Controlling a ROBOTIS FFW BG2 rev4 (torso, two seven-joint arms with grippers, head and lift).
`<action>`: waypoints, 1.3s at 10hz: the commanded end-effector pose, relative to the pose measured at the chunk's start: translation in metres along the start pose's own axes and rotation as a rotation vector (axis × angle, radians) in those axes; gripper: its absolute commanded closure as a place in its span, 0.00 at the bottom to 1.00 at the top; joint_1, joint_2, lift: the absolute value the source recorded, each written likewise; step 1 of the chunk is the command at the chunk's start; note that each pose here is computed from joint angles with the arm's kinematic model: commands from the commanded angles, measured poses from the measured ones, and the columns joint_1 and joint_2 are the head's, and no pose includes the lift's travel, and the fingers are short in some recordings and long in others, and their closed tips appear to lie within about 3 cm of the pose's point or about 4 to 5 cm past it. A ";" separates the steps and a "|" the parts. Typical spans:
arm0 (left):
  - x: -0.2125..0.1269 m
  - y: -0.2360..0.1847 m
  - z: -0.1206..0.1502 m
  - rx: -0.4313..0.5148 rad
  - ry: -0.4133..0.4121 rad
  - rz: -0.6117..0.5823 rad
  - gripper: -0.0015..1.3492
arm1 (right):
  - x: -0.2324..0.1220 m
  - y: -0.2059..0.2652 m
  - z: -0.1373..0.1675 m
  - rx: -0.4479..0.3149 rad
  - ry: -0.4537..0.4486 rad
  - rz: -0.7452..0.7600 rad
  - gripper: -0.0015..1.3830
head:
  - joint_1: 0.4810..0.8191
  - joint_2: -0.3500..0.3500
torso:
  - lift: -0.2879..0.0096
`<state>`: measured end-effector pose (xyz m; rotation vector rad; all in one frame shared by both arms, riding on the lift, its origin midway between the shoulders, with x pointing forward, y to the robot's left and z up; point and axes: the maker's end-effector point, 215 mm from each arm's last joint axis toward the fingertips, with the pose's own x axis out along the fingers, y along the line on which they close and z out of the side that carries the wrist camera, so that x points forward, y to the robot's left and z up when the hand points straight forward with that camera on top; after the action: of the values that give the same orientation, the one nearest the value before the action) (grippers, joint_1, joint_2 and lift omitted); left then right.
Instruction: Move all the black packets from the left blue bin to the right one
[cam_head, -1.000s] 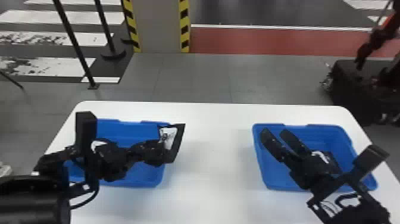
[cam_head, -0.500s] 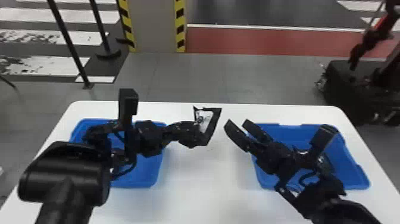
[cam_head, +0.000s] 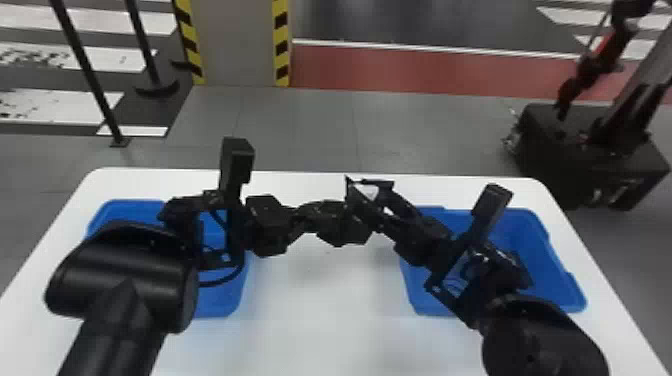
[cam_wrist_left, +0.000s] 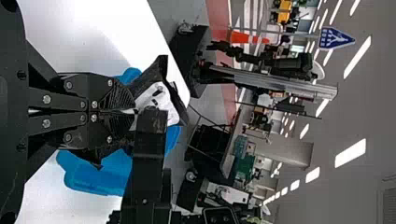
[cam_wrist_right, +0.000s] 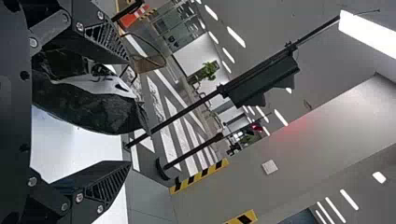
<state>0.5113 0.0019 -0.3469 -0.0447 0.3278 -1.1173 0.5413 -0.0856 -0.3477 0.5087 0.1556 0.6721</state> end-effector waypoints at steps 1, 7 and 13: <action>0.004 -0.004 -0.003 -0.009 0.005 -0.010 0.90 | 0.003 -0.008 0.002 -0.012 0.008 -0.003 0.53 | 0.63 0.38 | 0.60; -0.004 0.010 -0.001 -0.002 -0.046 0.057 0.81 | -0.003 0.004 -0.015 0.038 0.023 0.052 0.93 | 0.63 0.39 | 0.60; -0.112 0.037 -0.057 -0.074 -0.111 0.283 0.10 | -0.096 -0.139 0.043 -0.046 -0.060 -0.278 0.93 | 0.63 0.29 | 0.60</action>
<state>0.4907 0.1003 -0.3776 -0.1234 0.2629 -0.8672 0.5582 -0.2407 -0.3723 0.4601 0.1354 0.4103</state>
